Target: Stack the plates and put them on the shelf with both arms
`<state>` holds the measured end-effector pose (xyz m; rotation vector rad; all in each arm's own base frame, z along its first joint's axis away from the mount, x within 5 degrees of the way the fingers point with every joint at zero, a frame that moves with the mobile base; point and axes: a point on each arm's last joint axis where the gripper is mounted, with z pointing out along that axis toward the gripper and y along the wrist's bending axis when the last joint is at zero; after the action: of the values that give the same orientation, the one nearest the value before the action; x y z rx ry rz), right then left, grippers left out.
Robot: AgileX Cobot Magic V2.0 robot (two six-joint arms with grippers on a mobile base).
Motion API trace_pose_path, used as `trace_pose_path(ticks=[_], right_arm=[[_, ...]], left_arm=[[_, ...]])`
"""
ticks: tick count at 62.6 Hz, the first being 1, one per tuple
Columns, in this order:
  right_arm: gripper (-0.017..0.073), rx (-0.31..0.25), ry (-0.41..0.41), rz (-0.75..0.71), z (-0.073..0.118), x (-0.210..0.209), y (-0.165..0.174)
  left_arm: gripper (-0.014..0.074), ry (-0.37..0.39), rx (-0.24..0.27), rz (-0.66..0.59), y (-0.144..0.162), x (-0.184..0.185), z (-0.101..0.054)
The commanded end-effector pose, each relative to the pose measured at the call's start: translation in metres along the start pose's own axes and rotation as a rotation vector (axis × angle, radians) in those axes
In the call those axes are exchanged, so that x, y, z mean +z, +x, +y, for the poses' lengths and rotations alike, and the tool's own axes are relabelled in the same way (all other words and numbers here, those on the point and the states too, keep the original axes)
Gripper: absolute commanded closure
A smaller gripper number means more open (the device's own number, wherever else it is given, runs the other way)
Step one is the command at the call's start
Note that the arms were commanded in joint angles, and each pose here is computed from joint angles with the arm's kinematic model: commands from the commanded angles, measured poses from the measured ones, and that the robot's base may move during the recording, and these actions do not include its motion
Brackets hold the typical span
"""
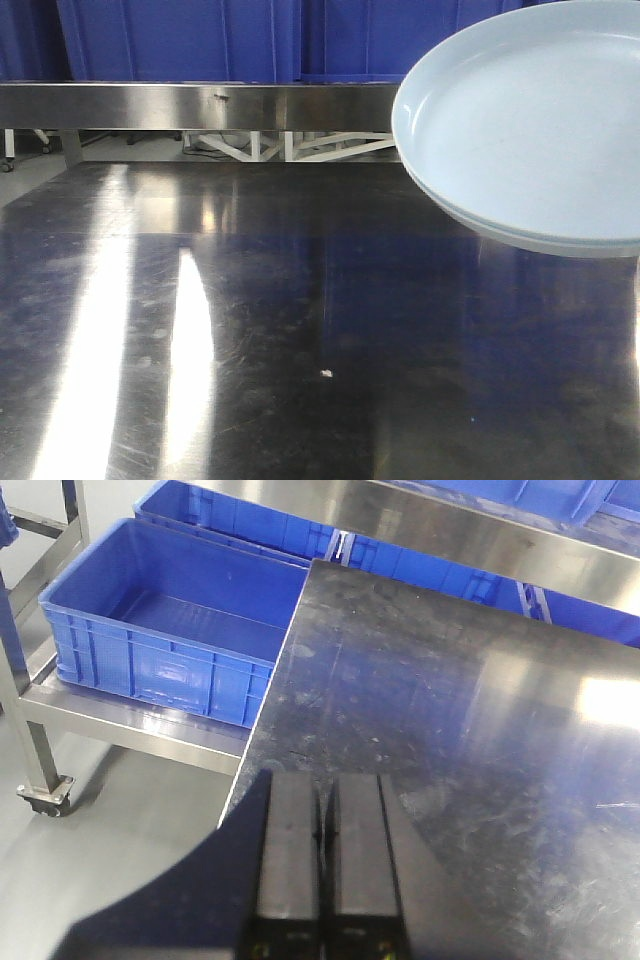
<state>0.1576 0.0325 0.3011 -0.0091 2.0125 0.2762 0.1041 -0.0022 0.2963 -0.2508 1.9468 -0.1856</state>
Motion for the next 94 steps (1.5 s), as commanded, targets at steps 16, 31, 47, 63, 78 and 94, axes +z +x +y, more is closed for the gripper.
trace_pose_path(ticks=[16,31,47,63,78,94], right_arm=[[0.0504,0.001,-0.013,-0.138,0.0022,-0.0060,-0.0191],[0.0504,0.001,-0.013,-0.138,0.0022,-0.0060,-0.0191],[0.0504,0.001,-0.013,-0.138,0.0022,-0.0060,-0.0191],[0.0504,0.001,-0.013,-0.138,0.0022,-0.0060,-0.0191],[0.0504,0.001,-0.013,-0.138,0.0022,-0.0060,-0.0191],[0.0504,0.001,-0.013,-0.138,0.0022,-0.0060,-0.0191]], left_arm=[[0.0493,0.032,-0.006,-0.093,-0.0146,-0.0037,-0.0046],[0.0493,0.032,-0.006,-0.093,-0.0146,-0.0037,-0.0046],[0.0493,0.032,-0.006,-0.093,-0.0146,-0.0037,-0.0046],[0.0493,0.032,-0.006,-0.093,-0.0146,-0.0037,-0.0046],[0.0493,0.032,-0.006,-0.093,-0.0146,-0.0037,-0.0046],[0.0493,0.032,-0.006,-0.093,-0.0146,-0.0037,-0.0046]])
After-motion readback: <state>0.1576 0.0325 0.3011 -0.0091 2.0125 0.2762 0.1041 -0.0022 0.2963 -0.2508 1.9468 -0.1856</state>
